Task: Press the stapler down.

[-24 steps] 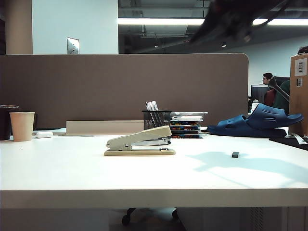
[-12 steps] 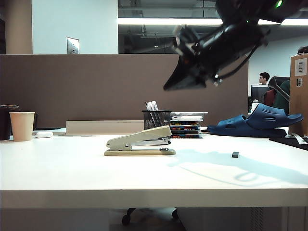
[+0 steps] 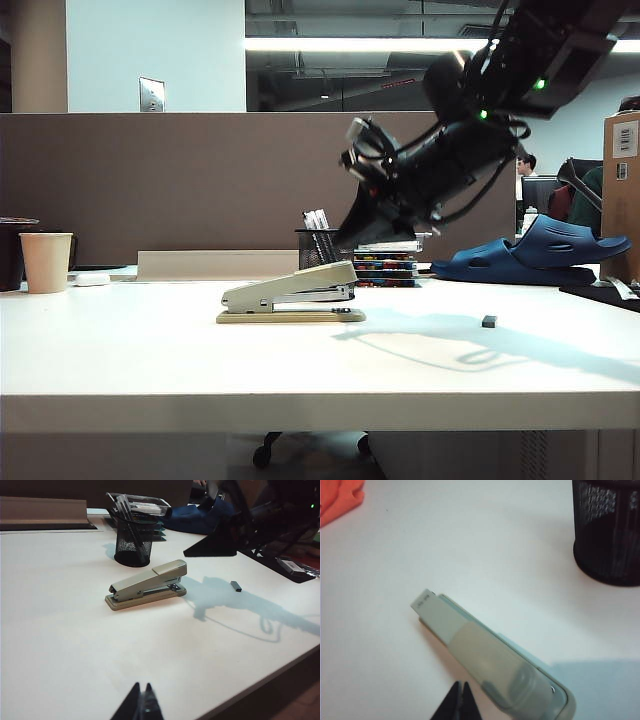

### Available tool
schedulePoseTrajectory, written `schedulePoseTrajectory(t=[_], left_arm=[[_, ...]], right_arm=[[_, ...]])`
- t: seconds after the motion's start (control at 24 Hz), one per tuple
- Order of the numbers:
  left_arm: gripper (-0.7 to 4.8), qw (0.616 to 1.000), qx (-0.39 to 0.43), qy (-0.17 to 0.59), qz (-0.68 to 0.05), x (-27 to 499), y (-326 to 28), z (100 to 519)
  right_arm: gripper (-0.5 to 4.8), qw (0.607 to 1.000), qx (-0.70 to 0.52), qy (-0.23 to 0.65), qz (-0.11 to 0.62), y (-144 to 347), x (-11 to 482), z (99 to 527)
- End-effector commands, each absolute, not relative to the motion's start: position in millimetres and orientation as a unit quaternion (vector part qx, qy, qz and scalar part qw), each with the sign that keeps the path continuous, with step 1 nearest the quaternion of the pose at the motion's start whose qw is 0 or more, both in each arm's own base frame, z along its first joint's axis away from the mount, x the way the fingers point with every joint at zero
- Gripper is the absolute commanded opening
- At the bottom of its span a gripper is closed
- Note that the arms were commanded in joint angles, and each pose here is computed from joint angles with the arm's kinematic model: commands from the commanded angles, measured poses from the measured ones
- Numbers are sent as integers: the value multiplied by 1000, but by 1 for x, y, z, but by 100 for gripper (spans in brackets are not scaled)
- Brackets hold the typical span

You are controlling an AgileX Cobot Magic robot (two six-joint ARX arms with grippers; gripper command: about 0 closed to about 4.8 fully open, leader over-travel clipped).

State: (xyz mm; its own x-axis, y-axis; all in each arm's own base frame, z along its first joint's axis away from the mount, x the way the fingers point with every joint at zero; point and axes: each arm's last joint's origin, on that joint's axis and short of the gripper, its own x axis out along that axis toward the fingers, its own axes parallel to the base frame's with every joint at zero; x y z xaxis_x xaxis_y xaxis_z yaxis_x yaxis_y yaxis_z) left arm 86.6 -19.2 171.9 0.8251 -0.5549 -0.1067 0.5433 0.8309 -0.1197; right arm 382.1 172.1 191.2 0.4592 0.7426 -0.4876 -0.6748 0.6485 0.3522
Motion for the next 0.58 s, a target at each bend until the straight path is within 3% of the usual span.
schedulePoseTrajectory(t=[0.04,0.58], left_arm=[[-5,955,-39,62,-286,87,-19,174],[-5,955,-39,62,-286,87,-19,174]], right_arm=[[-9,856,54,304,414,173,385,189],[-9,874,45,288,388,174,391,183]])
